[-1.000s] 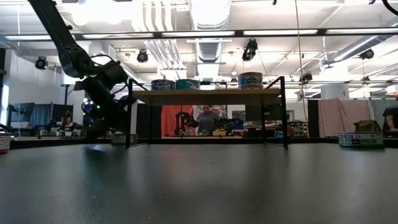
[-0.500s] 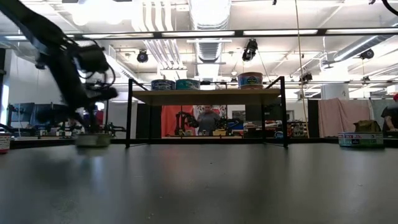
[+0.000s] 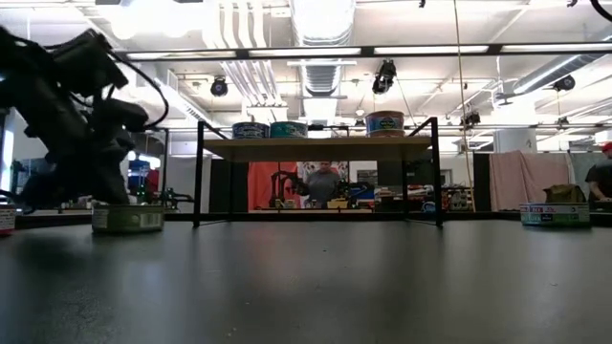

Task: Stack canned seafood by type on shelf
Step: Put the top green tuna can on the shelf

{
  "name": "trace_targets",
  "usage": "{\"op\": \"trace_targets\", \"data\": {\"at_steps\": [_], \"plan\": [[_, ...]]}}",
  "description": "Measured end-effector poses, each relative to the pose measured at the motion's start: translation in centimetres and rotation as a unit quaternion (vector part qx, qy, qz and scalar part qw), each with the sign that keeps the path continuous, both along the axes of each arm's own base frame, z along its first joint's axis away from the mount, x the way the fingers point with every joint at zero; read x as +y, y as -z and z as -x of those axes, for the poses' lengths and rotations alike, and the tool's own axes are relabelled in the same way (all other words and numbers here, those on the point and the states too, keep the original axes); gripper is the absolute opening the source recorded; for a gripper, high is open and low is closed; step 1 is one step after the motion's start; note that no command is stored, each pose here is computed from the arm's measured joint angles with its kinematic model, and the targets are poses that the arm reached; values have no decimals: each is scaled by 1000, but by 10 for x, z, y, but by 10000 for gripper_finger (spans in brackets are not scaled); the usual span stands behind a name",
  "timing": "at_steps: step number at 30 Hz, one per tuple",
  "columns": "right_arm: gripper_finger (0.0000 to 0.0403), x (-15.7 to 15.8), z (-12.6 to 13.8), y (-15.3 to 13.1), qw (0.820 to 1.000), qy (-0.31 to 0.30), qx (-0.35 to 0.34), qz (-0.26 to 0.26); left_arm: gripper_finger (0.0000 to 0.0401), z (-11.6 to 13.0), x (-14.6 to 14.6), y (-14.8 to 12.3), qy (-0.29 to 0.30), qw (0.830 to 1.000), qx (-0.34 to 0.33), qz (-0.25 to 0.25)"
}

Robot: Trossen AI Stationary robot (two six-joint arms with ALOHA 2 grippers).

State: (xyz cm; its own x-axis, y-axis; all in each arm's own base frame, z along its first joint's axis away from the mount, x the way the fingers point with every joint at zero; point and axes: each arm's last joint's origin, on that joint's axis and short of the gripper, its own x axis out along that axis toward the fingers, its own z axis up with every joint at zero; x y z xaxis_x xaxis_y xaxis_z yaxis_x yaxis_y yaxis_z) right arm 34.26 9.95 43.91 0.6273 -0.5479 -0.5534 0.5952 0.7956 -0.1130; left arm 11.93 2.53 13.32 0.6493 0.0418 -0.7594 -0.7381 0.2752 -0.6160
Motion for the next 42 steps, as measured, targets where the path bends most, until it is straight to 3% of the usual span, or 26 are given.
{"op": "trace_targets", "data": {"at_steps": [5, 10, 15, 20, 22, 26, 31, 37, 42], "plan": [[13, 10, 2, -1, 1000, -9, -10, -7, 0, -18, -23, -11, 58, 992, -98, -53], [13, 22, 6, -1, 999, -20, -20, -18, 0, -10, -43, -8, 81, 993, -8, -89], [13, 28, 9, -2, 999, -33, -17, -13, 0, 5, -45, -16, -8, 987, 88, -137], [13, 25, 11, -4, 999, -31, -17, -12, 0, -6, -45, -44, -40, 981, 44, -187], [13, 26, 12, -3, 999, -31, -13, -12, 0, -6, -43, -49, -54, 976, 58, -201], [13, 23, 18, -3, 1000, -27, 5, -9, 0, 1, -37, -39, -84, 970, 148, -175], [13, 16, 20, -6, 1000, -10, 0, 1, 0, -3, -26, -19, -110, 962, 207, -139], [13, 16, 19, -5, 999, -29, 7, -33, 0, -13, -29, -1, -43, 949, 280, -137], [13, 18, 19, -4, 996, -53, 23, -60, 0, -36, -32, 7, 18, 946, 261, -189]]}}
